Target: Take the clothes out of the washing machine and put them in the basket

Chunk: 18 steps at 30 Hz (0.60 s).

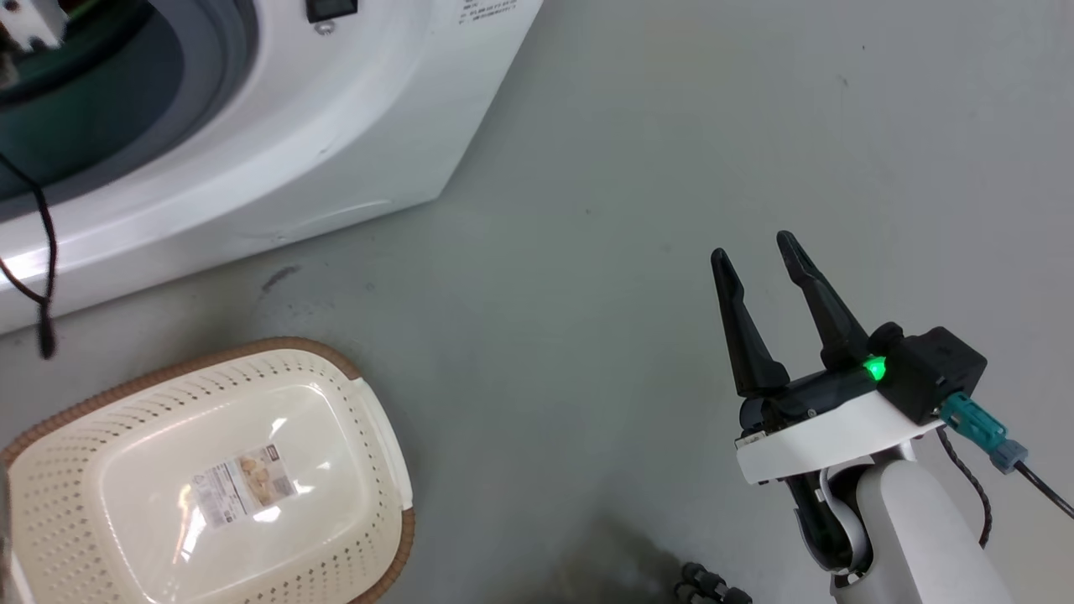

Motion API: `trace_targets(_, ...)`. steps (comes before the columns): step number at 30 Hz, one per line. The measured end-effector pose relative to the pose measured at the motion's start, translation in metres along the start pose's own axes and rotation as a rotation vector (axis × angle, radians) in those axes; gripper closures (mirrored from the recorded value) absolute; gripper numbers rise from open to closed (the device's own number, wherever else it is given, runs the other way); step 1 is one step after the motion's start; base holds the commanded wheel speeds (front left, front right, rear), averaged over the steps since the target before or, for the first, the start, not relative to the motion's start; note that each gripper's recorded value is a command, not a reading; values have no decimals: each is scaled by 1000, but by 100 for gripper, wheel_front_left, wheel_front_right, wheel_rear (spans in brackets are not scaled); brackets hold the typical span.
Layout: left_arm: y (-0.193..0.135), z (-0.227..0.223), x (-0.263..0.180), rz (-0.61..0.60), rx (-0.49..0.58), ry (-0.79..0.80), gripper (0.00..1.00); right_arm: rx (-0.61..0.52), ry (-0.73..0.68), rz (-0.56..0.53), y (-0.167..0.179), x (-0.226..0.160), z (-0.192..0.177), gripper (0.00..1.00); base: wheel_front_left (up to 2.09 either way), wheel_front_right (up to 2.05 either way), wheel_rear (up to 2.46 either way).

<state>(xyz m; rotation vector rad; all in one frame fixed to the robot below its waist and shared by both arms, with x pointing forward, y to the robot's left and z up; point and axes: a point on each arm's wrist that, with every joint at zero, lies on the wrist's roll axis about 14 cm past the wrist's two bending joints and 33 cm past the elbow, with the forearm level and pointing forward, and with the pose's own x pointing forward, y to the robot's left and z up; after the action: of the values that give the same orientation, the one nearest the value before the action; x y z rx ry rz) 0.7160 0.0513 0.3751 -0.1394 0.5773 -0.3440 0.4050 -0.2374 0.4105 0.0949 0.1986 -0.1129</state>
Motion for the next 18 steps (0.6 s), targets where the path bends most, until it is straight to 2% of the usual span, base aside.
trace_targets(3,-5,7,-15,2,46,-98,100,-5,-24,2,0,-3,9,0,0,0,0)
trace_targets(18,-18,17,-117,34,85,-390,100,-15,-110,21,6,-33,37,0,0,0,0)
